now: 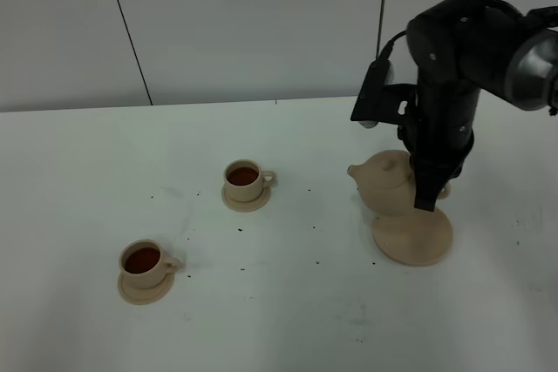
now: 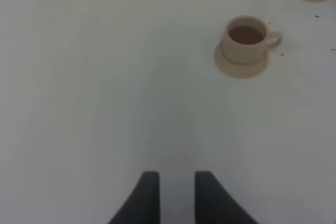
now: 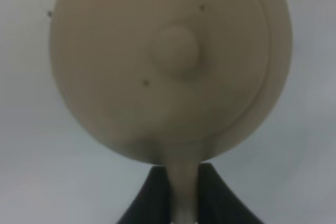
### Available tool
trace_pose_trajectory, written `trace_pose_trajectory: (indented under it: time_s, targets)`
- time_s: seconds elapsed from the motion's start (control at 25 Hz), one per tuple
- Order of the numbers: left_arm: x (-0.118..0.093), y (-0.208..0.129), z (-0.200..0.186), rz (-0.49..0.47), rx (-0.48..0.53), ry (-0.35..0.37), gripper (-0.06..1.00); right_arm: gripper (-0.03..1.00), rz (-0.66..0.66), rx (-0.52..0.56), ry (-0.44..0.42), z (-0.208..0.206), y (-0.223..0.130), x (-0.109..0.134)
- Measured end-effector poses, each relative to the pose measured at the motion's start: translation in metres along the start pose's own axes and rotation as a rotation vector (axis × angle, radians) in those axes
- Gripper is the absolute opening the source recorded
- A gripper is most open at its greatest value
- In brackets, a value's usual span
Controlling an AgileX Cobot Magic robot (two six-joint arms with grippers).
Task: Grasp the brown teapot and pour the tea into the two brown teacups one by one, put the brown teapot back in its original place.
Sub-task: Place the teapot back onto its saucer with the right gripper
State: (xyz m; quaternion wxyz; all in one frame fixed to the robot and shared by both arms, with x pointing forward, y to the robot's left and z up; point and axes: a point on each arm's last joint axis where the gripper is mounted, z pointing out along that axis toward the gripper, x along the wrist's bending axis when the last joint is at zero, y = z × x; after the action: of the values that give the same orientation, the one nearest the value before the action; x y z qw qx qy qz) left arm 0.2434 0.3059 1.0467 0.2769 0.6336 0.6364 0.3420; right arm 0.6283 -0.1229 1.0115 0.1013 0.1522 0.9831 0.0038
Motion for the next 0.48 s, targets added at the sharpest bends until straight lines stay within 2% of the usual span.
trace_pose_trajectory:
  time_s: [0.24, 0.48]
  targets:
    - [0.000, 0.000, 0.000, -0.001, 0.000, 0.000, 0.24, 0.10, 0.075, -0.104, -0.072, 0.000, -0.022, 0.015]
    - [0.000, 0.000, 0.000, -0.001, 0.000, 0.000, 0.24, 0.10, 0.136, -0.074, -0.069, 0.007, -0.047, 0.025]
